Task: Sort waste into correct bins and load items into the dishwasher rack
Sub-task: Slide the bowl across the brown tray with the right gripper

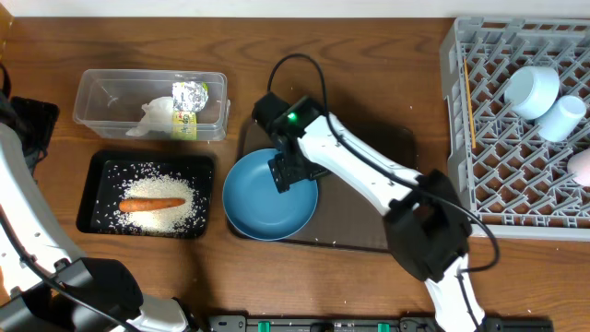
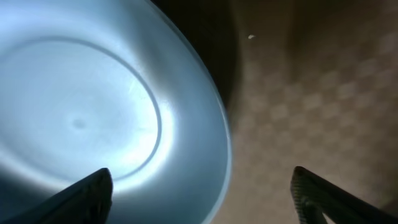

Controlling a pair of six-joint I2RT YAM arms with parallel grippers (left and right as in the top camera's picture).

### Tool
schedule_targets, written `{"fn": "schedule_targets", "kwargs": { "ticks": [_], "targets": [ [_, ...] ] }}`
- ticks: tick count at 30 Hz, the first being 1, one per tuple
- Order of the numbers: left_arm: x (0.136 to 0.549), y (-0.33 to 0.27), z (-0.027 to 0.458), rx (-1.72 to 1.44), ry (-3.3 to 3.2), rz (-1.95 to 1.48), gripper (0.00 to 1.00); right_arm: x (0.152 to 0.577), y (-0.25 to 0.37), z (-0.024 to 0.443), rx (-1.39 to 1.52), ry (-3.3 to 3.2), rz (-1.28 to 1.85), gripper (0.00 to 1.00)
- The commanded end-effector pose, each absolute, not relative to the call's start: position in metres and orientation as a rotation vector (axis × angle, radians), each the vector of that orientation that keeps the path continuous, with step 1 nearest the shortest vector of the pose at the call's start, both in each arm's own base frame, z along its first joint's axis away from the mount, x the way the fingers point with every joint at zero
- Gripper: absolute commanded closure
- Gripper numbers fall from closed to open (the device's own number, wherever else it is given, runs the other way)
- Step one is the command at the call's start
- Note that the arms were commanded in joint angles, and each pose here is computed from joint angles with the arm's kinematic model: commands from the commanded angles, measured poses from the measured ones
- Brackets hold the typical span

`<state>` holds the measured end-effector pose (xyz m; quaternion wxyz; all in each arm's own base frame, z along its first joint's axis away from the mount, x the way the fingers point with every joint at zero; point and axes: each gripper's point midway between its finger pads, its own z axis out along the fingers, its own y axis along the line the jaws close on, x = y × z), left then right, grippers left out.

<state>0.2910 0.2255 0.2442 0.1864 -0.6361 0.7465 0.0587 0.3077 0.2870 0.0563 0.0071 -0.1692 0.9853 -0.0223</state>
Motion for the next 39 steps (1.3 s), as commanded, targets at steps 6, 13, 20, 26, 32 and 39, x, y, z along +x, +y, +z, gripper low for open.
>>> {"fn": "schedule_targets", "kwargs": {
  "ticks": [6, 13, 20, 26, 32, 39],
  "targets": [
    [0.291, 0.227, 0.244, -1.800, 2.094, 0.167, 0.02, 0.321, 0.264, 0.023, -0.471, 3.169, -0.109, 0.22],
    [0.290, 0.227, 0.244, -1.800, 2.095, 0.167, 0.02, 0.341, 0.233, 0.020, -0.374, 3.224, -0.050, 0.27],
    [0.290, 0.227, 0.244, -1.800, 2.095, 0.167, 0.02, 0.349, 0.191, 0.023, -0.206, 3.267, -0.173, 0.20],
    [0.290, 0.227, 0.244, -1.800, 2.095, 0.167, 0.02, 0.359, 0.135, 0.045, 0.006, 3.212, -0.432, 0.18],
    [0.290, 0.227, 0.244, -1.800, 2.095, 0.167, 0.02, 0.371, 0.105, 0.080, 0.156, 3.146, -0.382, 0.18],
    [0.291, 0.227, 0.244, -1.800, 2.094, 0.167, 0.02, 0.369, 0.152, 0.147, -0.100, 3.021, 0.071, 0.17]
  ]
}}
